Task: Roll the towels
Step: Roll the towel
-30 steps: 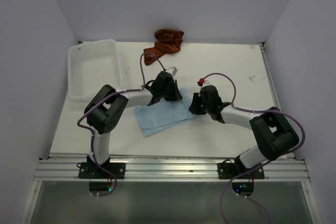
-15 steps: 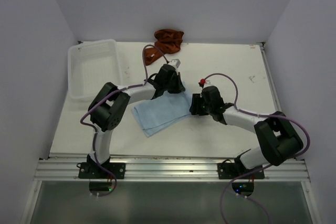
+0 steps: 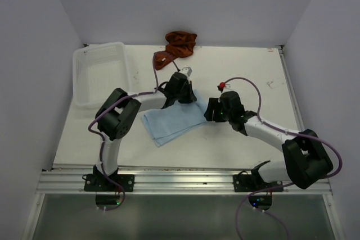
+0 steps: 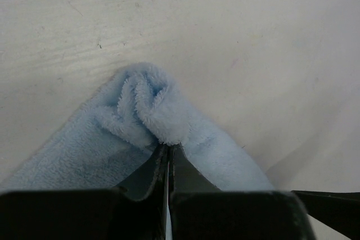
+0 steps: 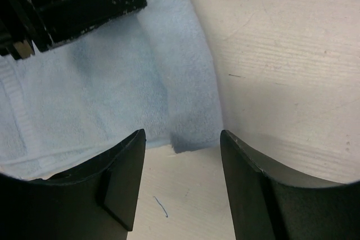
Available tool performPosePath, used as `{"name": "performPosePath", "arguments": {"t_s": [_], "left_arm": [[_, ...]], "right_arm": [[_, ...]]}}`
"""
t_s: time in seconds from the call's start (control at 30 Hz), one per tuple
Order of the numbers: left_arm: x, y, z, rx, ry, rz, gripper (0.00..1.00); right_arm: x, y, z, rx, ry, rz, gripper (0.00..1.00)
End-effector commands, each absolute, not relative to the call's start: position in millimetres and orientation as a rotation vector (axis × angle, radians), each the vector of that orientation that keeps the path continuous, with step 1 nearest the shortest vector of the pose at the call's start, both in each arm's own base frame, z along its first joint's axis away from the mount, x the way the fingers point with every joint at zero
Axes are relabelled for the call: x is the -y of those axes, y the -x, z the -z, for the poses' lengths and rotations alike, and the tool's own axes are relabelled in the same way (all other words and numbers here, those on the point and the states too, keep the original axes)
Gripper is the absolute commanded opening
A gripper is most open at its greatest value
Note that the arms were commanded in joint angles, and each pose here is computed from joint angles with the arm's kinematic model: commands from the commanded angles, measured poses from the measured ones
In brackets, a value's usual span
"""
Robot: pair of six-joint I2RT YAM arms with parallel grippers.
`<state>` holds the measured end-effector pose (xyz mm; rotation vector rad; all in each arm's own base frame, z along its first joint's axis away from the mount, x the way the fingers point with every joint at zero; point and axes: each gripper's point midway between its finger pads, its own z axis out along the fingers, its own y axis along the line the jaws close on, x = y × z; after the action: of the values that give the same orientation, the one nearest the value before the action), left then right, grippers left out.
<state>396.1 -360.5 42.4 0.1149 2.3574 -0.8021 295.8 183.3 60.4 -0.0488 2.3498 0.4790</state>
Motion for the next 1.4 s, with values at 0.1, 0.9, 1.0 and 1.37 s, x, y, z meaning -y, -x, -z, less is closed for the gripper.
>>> {"name": "performPosePath", "arguments": {"t_s": [0.1,0.9,1.0,1.37], "left_arm": [[353,-394,-52,-2.314,-0.112,0.802,0.0],[338,-402,-51,-2.315,-0.109,0.742,0.0],[335,-403,-51,-2.314,-0.106,0.733,0.0],[333,-408,-57,-2.296,-0.113,0.733,0.0]], "right_arm": [[-182,-311,-71,-2.315,-0.087,-0.597,0.58],[-195,-306,-35,-2.361,-0.018,-0.711,0.59],[-197,-309,-44,-2.34,-0.014,-0.737,0.61],[-187,-323,-58,-2.309,-0.079,-0.772,0.62]]}}
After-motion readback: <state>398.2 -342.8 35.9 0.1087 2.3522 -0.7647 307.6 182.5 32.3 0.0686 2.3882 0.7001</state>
